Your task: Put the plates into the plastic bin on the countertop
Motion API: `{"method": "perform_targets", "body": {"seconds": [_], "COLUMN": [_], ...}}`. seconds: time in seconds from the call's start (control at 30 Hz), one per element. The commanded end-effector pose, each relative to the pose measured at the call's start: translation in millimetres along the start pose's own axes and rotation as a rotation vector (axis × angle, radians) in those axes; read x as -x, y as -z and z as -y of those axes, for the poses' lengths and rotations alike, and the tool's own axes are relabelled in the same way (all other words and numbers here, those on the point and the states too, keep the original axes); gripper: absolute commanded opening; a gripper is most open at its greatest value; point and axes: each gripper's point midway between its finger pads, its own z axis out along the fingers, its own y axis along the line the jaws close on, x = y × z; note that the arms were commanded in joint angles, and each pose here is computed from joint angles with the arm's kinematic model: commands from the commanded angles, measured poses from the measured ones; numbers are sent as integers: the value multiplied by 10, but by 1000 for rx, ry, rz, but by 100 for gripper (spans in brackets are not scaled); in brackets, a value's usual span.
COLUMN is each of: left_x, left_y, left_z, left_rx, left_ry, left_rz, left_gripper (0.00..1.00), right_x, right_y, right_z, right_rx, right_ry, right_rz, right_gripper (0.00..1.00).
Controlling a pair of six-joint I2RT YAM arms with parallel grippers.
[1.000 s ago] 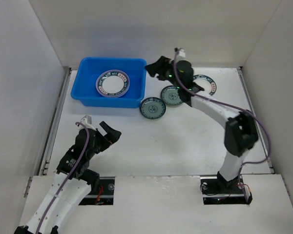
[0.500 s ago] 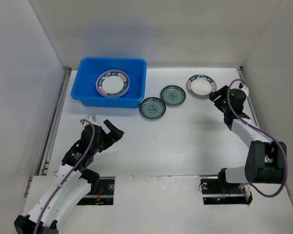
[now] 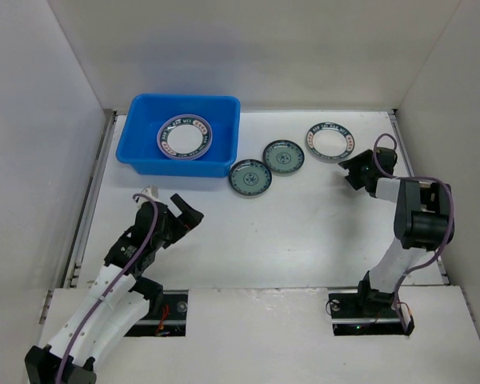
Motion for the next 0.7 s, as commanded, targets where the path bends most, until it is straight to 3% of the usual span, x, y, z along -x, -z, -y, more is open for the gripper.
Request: {"method": "perform_targets", "body": {"seconds": [0.0, 0.5, 0.6, 0.67], "left_x": [118, 217, 211, 215], "left_y": [22, 35, 41, 50], "left_z": [81, 48, 18, 8], "left_rx": [-22, 4, 13, 16], "left_ry": [60, 91, 93, 95], "left_rz": [47, 83, 86, 89], "left_gripper": [100, 100, 100, 100], "right_x": [338, 412, 385, 375], "right_y": [-57, -583, -659, -695], "right_z": [-448, -520, -461, -457], "right_rx": [137, 124, 105, 106], "right_ry": [-26, -88, -94, -95], "right_rz": [68, 24, 12, 4], "right_gripper": [63, 58, 51, 41]}}
